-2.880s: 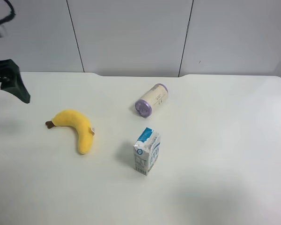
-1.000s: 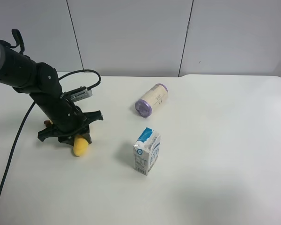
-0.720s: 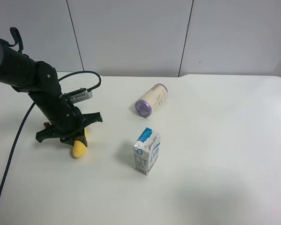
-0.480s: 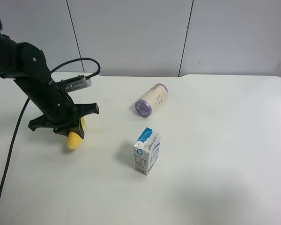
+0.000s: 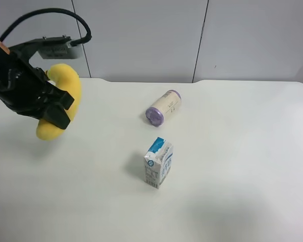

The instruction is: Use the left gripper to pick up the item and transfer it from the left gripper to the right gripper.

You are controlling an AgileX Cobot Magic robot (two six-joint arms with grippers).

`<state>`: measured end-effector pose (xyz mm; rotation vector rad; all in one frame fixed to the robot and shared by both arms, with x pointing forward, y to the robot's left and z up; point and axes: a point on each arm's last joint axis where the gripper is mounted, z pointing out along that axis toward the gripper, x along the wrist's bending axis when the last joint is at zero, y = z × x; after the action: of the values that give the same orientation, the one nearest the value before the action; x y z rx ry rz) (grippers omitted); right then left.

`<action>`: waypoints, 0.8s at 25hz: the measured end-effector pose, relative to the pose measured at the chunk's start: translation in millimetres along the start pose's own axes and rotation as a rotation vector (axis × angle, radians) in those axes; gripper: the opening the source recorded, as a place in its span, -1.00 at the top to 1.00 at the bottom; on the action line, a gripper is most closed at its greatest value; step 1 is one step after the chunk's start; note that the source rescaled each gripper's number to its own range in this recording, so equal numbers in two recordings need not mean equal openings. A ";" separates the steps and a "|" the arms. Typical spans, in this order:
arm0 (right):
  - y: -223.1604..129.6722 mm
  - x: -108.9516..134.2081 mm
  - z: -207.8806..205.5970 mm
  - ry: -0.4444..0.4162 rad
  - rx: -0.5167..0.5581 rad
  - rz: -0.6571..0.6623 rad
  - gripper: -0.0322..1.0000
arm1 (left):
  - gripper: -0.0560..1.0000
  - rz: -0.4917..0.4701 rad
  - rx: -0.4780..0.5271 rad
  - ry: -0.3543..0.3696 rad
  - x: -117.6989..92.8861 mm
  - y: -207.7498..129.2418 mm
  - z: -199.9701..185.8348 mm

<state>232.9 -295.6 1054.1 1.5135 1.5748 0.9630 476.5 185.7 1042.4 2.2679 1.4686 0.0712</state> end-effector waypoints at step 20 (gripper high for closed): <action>0.0 0.0 0.0 0.000 0.000 0.000 -1.00 | 0.89 0.935 0.048 -0.041 -79.8 -20.2 -60.1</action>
<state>232.9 -295.6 1054.1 1.5135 1.5748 0.9630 408.0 142.3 1104.1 2.7643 0.2848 0.2630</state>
